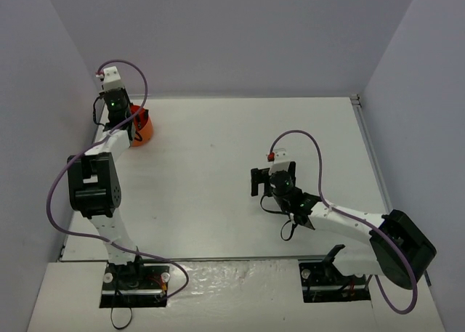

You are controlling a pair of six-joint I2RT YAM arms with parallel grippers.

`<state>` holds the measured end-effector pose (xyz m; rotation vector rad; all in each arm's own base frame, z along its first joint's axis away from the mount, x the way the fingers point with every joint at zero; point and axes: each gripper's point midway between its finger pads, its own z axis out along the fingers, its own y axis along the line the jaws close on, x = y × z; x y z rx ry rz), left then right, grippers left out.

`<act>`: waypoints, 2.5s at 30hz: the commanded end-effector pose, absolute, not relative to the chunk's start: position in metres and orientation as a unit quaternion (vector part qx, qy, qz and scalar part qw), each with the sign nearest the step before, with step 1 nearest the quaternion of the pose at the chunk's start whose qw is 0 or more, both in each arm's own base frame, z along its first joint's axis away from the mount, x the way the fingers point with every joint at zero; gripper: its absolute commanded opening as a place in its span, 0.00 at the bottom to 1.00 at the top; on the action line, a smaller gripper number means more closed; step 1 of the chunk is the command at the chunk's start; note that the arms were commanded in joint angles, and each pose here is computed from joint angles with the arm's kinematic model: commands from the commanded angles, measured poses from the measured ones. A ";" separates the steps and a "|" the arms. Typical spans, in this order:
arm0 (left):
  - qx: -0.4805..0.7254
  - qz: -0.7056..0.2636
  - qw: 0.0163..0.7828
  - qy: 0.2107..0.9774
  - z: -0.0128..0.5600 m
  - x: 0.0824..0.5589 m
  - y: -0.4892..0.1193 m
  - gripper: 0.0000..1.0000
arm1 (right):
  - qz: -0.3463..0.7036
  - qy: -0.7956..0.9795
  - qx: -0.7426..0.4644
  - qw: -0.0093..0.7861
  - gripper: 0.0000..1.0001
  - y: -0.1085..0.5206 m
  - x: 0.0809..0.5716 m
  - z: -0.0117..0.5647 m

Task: Organize the makeup

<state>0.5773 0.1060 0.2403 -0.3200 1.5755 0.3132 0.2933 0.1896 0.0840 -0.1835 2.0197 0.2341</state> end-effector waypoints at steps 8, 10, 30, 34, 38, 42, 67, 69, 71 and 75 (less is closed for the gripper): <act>-0.146 0.090 0.759 0.627 0.300 0.575 0.099 0.07 | 0.116 0.824 -0.067 0.551 1.00 0.202 0.310 0.106; -0.147 0.090 0.760 0.627 0.302 0.571 0.099 0.12 | 0.117 0.822 -0.065 0.554 1.00 0.201 0.309 0.109; -0.190 0.111 0.666 0.712 0.396 0.395 0.087 0.97 | 0.109 0.776 -0.024 0.621 1.00 0.156 0.287 0.245; -0.190 0.105 0.641 0.736 0.393 0.323 0.078 0.97 | 0.111 0.755 0.007 0.646 1.00 0.136 0.277 0.280; -0.177 0.078 0.632 0.751 0.378 0.258 0.061 0.97 | 0.117 0.734 0.024 0.668 1.00 0.119 0.263 0.306; -0.152 0.049 0.626 0.763 0.358 0.217 0.043 0.97 | 0.105 0.727 0.036 0.678 1.00 0.101 0.252 0.321; -0.119 -0.014 0.589 0.799 0.262 0.209 0.007 0.97 | 0.068 0.723 0.060 0.685 1.00 0.078 0.247 0.323; -0.119 -0.014 0.586 0.801 0.256 0.213 0.006 0.97 | 0.067 0.723 0.060 0.684 1.00 0.078 0.247 0.322; -0.117 -0.014 0.586 0.802 0.255 0.214 0.006 0.97 | 0.064 0.725 0.061 0.683 1.00 0.078 0.248 0.321; -0.120 -0.001 0.585 0.802 0.253 0.212 0.010 0.97 | 0.062 0.727 0.061 0.681 1.00 0.079 0.249 0.319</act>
